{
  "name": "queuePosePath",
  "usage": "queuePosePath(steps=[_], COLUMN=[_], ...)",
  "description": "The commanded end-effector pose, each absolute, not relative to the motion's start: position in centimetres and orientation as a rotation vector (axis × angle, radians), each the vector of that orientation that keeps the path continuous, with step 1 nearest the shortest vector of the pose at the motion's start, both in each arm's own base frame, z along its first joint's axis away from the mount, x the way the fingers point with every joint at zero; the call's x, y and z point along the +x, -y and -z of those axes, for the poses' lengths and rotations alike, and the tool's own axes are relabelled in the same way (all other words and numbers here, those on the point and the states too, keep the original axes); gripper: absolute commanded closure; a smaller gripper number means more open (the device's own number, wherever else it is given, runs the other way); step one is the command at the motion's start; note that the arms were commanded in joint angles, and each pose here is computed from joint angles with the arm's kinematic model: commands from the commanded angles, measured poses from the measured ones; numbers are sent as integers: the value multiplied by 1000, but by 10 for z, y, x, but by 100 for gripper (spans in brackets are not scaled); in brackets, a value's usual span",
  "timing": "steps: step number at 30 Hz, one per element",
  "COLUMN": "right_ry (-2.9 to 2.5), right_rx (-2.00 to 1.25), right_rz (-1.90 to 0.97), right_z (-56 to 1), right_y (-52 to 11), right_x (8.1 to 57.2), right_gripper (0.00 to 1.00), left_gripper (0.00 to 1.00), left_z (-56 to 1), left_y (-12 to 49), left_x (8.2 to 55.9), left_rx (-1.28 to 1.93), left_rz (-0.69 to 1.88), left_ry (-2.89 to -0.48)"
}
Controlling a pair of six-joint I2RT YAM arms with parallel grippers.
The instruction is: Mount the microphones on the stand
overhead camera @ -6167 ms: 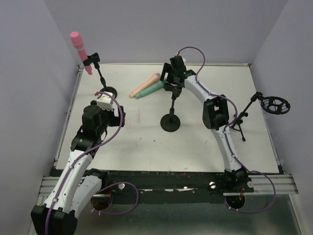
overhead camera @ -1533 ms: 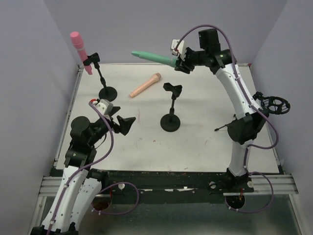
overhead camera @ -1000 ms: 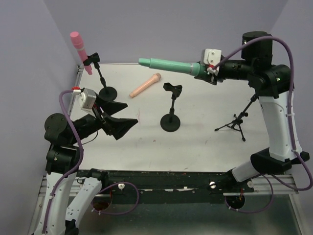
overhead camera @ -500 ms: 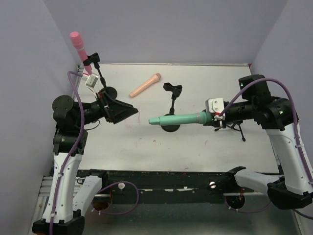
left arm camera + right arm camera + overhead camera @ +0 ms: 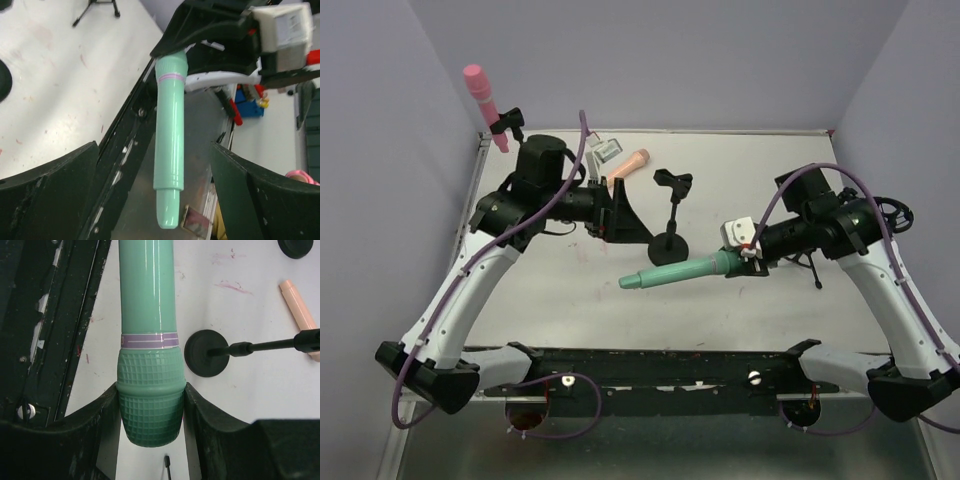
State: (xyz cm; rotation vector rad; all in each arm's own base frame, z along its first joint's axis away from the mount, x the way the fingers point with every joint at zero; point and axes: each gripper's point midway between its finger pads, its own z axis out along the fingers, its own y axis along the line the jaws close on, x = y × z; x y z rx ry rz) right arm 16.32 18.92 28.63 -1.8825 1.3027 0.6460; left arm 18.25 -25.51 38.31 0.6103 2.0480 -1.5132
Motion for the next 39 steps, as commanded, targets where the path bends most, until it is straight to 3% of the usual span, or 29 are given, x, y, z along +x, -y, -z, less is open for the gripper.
queuePosePath(steps=[1, 14, 21, 32, 39], right_ry=[-1284, -1295, -1309, -1304, -1309], right_rx=[-1909, -1907, -1902, -1915, -1932], right_rz=[-800, -832, -841, -909, -915], right_z=[-285, -281, -277, -276, -272], right_y=[-198, -217, -218, -228, -231], right_x=[144, 150, 151, 147, 147], right_gripper=[79, 78, 78, 78, 77], left_gripper=[1, 2, 9, 23, 50], left_z=[-339, -308, -297, -290, -286], left_y=[258, 290, 296, 306, 307], left_x=[155, 123, 108, 104, 101], left_rx=[755, 1047, 1137, 1167, 1172], left_rz=[1403, 1390, 1427, 1485, 1514], left_ry=[-2223, -2341, -2356, -2377, -2388])
